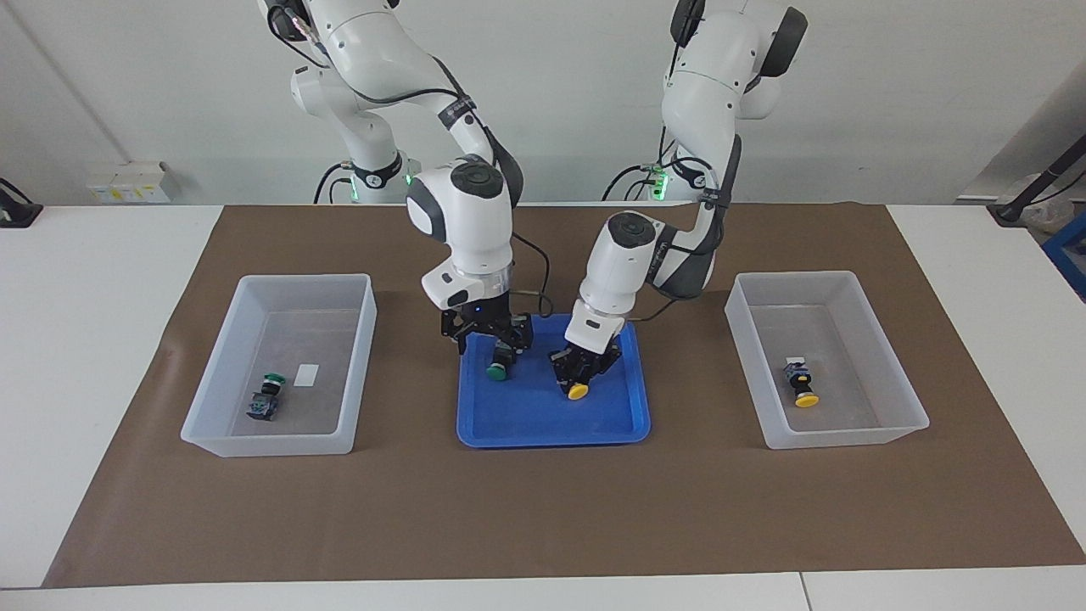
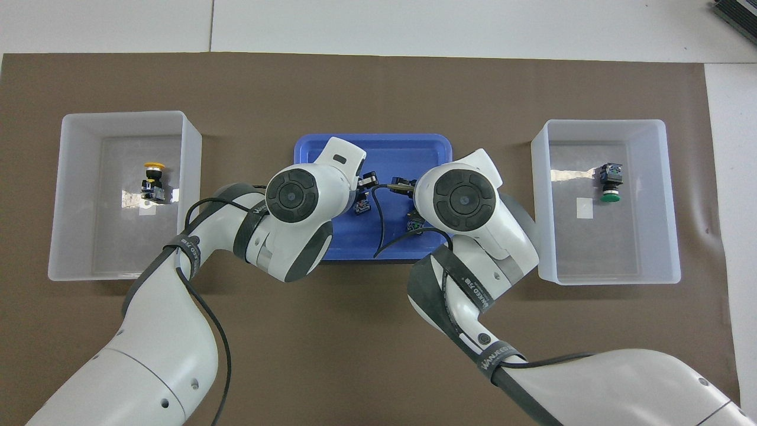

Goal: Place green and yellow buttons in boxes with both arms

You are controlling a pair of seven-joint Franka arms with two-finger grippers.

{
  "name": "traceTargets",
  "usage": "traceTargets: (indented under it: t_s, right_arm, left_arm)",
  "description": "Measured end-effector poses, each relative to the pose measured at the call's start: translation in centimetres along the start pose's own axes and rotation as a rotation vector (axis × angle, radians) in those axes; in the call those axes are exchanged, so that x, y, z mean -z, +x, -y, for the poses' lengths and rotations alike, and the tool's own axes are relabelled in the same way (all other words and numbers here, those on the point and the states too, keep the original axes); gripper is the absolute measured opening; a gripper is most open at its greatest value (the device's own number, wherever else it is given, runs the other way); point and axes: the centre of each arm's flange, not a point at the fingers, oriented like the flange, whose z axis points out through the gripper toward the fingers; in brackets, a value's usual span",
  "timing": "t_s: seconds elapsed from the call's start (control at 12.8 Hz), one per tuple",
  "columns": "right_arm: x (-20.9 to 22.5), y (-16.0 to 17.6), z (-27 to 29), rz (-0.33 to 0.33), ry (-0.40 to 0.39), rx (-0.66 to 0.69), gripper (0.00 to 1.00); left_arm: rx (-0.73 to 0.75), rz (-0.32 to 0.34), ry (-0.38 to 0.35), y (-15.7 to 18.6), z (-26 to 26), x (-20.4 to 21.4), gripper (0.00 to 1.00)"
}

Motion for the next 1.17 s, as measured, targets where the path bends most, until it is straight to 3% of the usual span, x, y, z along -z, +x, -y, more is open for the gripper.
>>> traceTargets:
  t_s: [0.39,0.78,1.17]
  right_arm:
    - [-1.9,-0.5,0.5,0.016,0.001,-0.041,1.00]
    - [-4.3,-1.7,1.1,0.040,0.002,-0.027,1.00]
    - [-5.6,-3.0,1.9,0.050,0.012,-0.007,0.97]
  left_arm:
    - [0.018,0.014,0.037,1.3,0.7,0.6,0.33]
    - [0.050,0.037,0.098,7.3,0.7,6.0,0.33]
    - [-0.067,0.109,0.179,11.2,5.5,10.9,0.33]
